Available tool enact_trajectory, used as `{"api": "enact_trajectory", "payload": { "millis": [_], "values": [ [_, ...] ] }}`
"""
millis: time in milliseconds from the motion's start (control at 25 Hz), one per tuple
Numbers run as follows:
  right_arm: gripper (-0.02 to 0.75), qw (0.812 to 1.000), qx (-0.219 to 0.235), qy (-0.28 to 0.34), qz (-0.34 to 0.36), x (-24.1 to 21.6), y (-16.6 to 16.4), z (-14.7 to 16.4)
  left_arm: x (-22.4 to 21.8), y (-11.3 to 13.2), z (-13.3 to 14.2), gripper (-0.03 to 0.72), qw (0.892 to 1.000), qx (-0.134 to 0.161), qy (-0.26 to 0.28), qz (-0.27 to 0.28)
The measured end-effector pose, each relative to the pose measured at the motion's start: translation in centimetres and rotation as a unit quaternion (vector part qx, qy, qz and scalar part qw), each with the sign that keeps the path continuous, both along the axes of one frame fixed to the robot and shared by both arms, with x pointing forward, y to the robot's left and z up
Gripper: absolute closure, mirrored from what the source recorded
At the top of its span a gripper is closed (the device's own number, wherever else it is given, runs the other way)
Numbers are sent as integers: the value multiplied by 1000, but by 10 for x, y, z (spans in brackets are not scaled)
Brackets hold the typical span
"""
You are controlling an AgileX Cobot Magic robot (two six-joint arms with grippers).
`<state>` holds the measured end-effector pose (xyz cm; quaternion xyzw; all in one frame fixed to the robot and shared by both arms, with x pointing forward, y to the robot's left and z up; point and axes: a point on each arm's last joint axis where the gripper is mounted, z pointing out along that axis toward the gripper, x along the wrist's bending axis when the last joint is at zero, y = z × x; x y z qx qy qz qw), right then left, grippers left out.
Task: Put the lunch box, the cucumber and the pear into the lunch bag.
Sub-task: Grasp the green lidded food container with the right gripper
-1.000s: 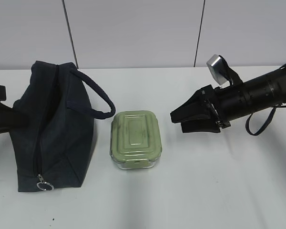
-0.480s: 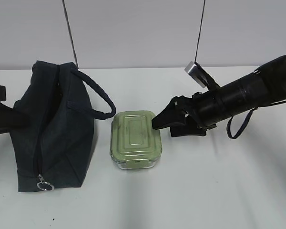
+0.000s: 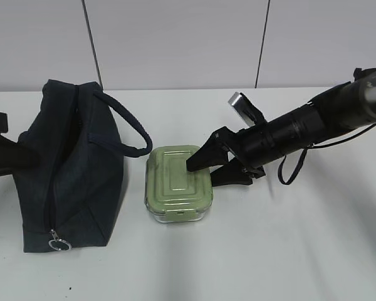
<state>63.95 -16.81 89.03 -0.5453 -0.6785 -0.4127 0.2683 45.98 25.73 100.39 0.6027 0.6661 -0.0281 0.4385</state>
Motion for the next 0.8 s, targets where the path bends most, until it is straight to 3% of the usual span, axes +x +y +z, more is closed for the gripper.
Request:
{"api": "enact_trajectory", "payload": {
  "millis": [520, 800],
  "values": [
    [182, 999, 11, 35, 12, 0, 2, -18, 0, 0, 0, 706, 1000, 0, 0, 0],
    [349, 999, 22, 35, 15, -1, 3, -16, 0, 0, 0, 706, 1000, 0, 0, 1]
  ]
}}
